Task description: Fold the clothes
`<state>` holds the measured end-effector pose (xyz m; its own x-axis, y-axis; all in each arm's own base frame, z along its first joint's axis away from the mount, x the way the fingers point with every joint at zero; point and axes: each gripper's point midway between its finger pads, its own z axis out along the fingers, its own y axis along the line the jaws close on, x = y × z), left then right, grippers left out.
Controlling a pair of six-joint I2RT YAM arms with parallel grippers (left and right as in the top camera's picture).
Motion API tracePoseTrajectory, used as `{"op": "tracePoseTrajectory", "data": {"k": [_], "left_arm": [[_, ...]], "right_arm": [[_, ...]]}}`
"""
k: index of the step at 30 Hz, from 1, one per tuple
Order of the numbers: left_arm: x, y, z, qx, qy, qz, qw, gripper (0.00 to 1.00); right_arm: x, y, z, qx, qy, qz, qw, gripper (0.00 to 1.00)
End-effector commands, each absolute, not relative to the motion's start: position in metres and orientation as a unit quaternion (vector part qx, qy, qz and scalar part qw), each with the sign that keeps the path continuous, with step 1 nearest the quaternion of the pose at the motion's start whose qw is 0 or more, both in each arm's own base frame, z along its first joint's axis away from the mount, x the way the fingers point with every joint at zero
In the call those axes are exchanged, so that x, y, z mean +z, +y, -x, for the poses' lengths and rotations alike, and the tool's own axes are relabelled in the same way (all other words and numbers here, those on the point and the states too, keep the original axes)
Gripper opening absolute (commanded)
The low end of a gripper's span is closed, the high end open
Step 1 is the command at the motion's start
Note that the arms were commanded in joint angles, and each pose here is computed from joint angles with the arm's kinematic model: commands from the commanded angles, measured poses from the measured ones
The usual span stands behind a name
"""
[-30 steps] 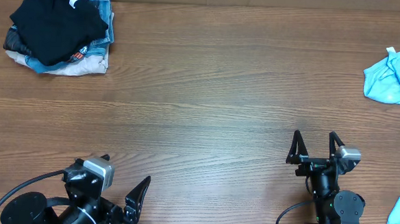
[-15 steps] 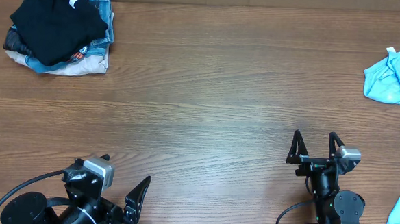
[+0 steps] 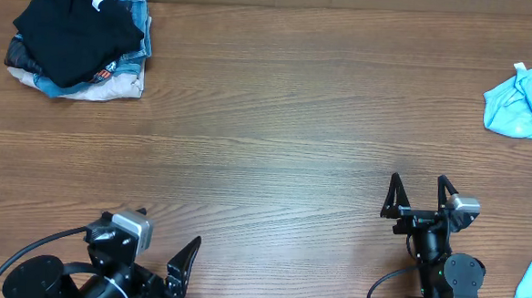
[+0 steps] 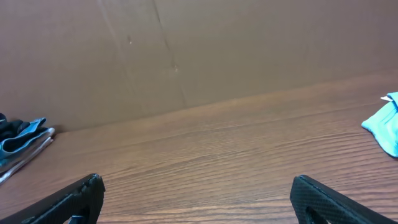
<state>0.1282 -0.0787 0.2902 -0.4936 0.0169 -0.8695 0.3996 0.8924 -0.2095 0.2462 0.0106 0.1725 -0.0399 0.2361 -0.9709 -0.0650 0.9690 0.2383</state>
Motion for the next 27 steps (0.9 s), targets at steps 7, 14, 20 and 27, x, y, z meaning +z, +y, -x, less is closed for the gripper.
{"op": "tracePoseTrajectory", "data": {"k": [7, 14, 20, 27], "left_arm": [[0.297, -0.090, -0.123, -0.231, 0.830, -0.135, 0.489, 1.00], [0.300, -0.070, -0.143, -0.205, 0.818, -0.069, 0.533, 1.00], [0.286, -0.073, -0.163, -0.214, 0.778, -0.080, 0.585, 1.00], [0.253, -0.074, -0.194, -0.228, 0.739, -0.073, 0.630, 1.00]], "right_arm": [[0.171, 0.010, -0.246, 0.109, 0.710, -0.064, 0.692, 1.00], [0.171, 0.010, -0.246, 0.110, 0.710, -0.064, 0.692, 1.00], [0.171, 0.010, -0.246, 0.109, 0.710, -0.064, 0.692, 1.00], [0.171, 0.010, -0.246, 0.109, 0.710, -0.064, 0.692, 1.00]]}}
